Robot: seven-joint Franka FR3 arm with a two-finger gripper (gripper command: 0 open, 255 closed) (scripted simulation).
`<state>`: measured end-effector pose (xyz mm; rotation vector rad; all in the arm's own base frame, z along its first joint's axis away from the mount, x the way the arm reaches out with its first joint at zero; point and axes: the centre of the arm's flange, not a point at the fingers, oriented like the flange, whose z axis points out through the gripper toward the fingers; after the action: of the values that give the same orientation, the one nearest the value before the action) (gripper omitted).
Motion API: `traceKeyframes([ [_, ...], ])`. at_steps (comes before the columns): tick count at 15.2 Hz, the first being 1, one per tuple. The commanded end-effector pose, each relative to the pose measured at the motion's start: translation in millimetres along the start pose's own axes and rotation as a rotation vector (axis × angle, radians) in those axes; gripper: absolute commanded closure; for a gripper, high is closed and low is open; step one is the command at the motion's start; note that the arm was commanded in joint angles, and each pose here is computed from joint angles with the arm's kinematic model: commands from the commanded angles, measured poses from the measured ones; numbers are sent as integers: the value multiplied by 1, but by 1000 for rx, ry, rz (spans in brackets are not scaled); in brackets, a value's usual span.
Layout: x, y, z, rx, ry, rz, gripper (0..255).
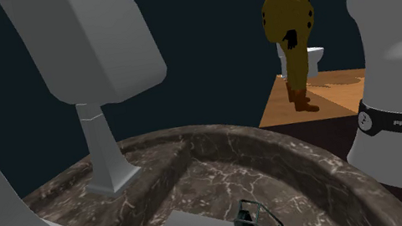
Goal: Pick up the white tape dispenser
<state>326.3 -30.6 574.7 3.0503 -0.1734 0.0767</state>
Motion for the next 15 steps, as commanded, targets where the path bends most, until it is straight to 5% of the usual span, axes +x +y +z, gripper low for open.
traceKeyframes([
  [1,0,0,0,0,0,0,0],
  [15,-20,-141,113,23,-37,33,0],
])
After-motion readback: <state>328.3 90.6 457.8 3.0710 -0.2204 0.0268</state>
